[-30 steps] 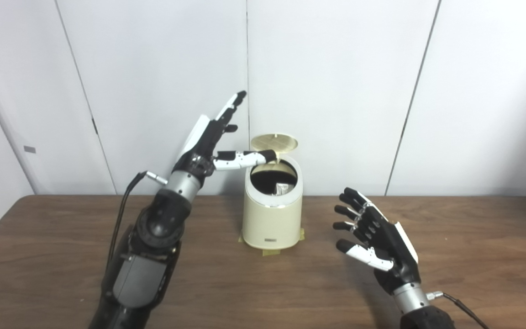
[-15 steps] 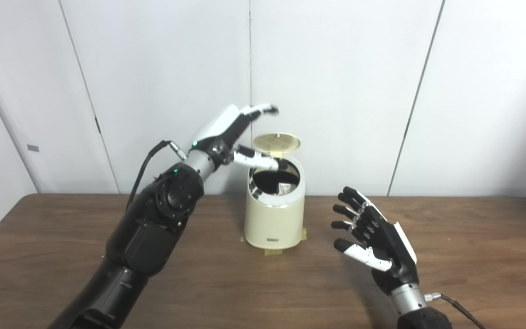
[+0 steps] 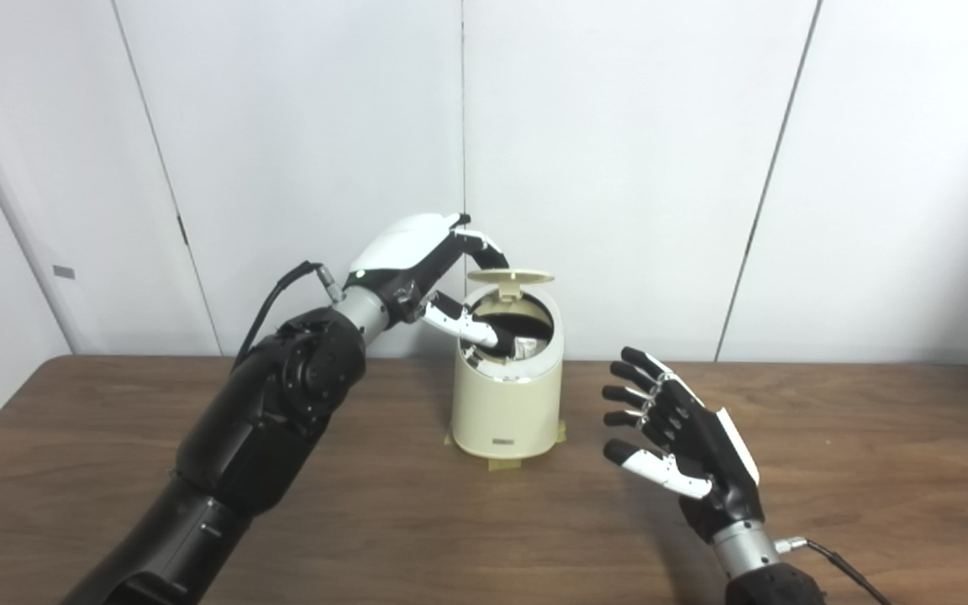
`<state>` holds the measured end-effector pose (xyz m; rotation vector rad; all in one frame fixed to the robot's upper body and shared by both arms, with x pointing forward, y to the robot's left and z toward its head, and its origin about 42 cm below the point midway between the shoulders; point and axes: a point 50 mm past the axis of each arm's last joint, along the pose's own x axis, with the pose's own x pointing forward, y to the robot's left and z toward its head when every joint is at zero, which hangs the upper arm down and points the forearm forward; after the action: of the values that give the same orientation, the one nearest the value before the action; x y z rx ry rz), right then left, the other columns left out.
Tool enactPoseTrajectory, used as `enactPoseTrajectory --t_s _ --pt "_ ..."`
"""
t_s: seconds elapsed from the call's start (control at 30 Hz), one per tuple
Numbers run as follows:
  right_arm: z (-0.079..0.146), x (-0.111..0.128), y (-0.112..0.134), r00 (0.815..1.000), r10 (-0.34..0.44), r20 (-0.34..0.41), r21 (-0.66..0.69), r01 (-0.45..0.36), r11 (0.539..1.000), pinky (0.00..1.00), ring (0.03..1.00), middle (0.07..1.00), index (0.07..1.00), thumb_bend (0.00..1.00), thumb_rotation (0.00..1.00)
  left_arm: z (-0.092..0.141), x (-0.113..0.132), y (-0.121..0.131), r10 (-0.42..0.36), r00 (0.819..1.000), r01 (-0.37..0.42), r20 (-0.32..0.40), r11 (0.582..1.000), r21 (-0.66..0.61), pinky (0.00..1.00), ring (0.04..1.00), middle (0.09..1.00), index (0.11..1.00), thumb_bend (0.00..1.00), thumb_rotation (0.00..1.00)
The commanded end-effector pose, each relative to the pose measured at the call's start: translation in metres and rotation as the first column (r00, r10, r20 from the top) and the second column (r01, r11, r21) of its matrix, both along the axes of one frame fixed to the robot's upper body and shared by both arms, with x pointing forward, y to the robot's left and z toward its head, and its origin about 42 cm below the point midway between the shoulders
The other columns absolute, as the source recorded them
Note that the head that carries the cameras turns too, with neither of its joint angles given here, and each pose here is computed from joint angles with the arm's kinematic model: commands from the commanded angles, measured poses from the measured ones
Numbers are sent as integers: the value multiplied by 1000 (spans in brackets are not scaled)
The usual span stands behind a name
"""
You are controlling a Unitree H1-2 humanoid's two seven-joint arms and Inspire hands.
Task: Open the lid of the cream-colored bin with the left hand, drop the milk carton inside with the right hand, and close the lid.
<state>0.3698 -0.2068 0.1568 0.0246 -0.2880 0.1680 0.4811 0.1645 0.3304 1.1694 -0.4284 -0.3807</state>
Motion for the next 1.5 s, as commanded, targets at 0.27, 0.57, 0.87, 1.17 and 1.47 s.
enactPoseTrajectory --t_s 0.27,0.57,0.87,1.17,1.47 --pt "27 7 9 996 34 82 -18 -32 999 614 712 803 816 862 271 17 -8 3 -51 994 48 92 998 33 1000 997 743 705 908 358" --pt "28 8 12 997 35 71 18 -36 999 588 718 789 786 869 221 -9 -18 -1 -82 993 78 80 996 51 1000 981 729 702 928 362" --pt "31 6 12 996 15 85 -24 -13 1000 593 710 778 795 848 229 -48 -29 -4 -112 984 76 140 967 243 1000 925 748 728 902 339" --pt "33 4 12 996 9 86 -34 -6 999 605 718 782 803 824 242 -79 -44 -15 -140 971 21 191 856 516 1000 994 853 823 903 303" --pt "36 4 12 996 0 85 -24 2 1000 602 718 783 795 834 265 -98 -50 -19 -100 991 28 87 801 598 1000 1000 820 796 982 312"
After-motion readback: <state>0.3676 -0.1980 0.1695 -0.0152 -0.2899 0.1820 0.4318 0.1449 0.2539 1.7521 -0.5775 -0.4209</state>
